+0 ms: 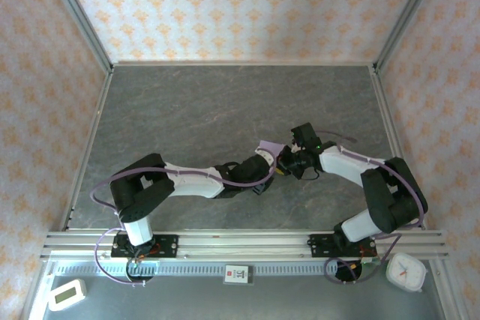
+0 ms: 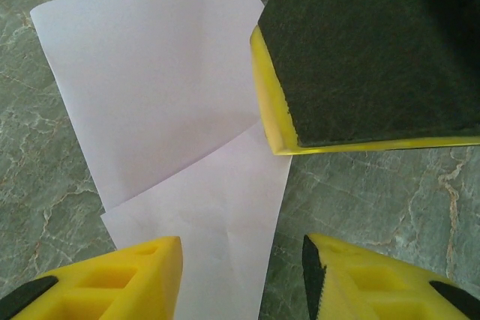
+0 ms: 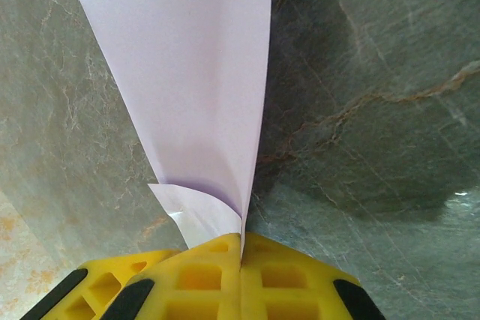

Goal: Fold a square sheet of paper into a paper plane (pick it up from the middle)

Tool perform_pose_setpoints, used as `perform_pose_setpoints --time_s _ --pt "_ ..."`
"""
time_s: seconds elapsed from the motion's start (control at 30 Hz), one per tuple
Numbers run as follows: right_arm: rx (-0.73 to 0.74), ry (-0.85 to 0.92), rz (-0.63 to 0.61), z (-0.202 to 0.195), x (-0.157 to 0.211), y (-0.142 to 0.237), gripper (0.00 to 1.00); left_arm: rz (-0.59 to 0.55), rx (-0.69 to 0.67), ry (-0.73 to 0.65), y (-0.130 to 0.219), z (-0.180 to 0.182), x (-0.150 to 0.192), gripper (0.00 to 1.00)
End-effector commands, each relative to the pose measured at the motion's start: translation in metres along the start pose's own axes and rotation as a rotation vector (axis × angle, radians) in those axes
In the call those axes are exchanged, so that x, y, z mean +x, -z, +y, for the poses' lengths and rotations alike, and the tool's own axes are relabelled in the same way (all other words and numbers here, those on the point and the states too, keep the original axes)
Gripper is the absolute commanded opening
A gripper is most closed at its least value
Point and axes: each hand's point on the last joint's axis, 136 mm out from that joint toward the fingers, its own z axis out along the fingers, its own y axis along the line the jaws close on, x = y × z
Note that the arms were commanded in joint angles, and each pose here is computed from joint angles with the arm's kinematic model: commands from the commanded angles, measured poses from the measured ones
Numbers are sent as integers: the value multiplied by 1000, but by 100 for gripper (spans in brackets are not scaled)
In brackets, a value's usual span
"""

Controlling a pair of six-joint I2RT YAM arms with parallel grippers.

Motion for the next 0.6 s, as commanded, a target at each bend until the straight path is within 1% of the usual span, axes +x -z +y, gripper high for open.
perform_pose_setpoints --time_s 0.0,0.07,0.17,0.23,0.43,0.47,0.57 --pt "-26 29 -2 13 0 5 0 62 -36 -30 -9 9 25 50" --pt "-28 32 -3 14 0 6 0 69 -38 -32 -10 9 28 49" --pt "-31 32 -2 15 -1 6 0 76 -36 -37 -11 10 32 46" --pt "-34 32 -1 16 -1 6 0 81 -38 -41 -11 10 35 45" --pt "-34 31 -2 16 -1 6 0 98 -48 -55 -13 12 45 33" --pt "-32 30 0 16 -1 6 0 99 -48 -58 -13 12 46 33" --pt "-32 30 0 16 -1 5 0 110 -55 -67 -12 13 51 39"
